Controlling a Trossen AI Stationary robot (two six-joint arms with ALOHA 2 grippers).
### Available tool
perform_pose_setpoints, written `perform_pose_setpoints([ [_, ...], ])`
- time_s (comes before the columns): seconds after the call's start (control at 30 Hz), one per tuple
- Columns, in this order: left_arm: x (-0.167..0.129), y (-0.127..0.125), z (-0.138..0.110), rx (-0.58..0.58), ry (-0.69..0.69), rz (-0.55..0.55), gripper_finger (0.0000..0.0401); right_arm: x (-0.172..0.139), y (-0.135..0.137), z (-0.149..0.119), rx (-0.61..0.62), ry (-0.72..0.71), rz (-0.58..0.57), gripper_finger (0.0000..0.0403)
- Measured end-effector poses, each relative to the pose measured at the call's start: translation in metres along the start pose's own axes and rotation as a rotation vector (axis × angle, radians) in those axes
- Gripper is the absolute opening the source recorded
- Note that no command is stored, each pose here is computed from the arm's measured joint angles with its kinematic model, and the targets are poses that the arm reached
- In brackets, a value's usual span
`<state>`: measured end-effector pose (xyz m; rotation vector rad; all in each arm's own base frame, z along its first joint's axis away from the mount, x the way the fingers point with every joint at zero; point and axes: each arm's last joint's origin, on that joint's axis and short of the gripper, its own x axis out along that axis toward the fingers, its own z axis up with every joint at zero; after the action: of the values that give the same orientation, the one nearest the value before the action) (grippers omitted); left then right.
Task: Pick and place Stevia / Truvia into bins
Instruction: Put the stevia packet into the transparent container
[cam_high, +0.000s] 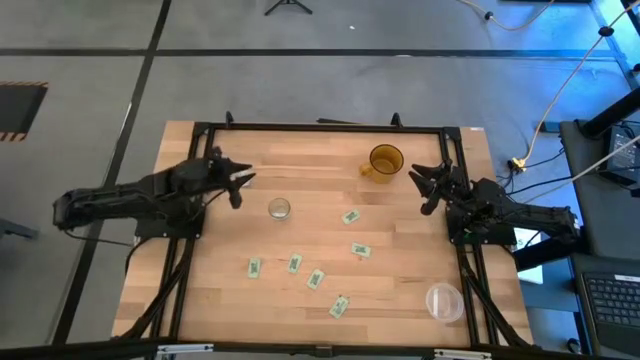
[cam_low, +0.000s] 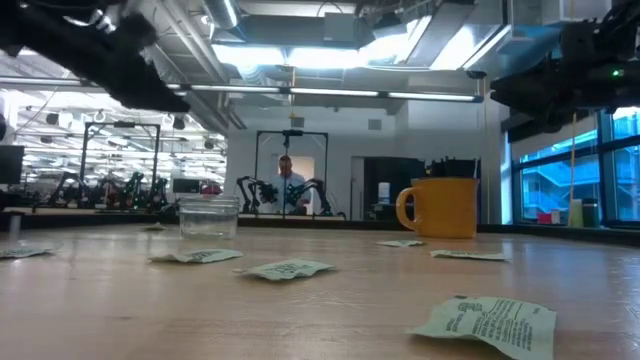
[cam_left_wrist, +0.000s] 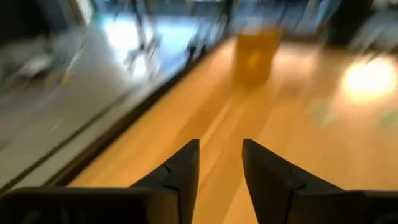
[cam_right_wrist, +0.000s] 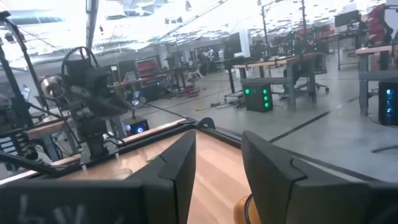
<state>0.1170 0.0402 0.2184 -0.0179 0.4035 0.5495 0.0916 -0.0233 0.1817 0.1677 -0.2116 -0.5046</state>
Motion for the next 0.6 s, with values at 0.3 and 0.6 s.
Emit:
perform_pose_setpoints([
  [0.3,0.031,-0.006,0.009,0.14,0.355,0.106,0.0145,0.001,-0.002,0.0,-0.006,-0.003,-0.024,0.0133],
  [0.6,0.049,-0.01,-0.004,0.08,0.471,0.215,0.0137,0.001,-0.004,-0.004,-0.023,0.034,-0.039,0.0133],
])
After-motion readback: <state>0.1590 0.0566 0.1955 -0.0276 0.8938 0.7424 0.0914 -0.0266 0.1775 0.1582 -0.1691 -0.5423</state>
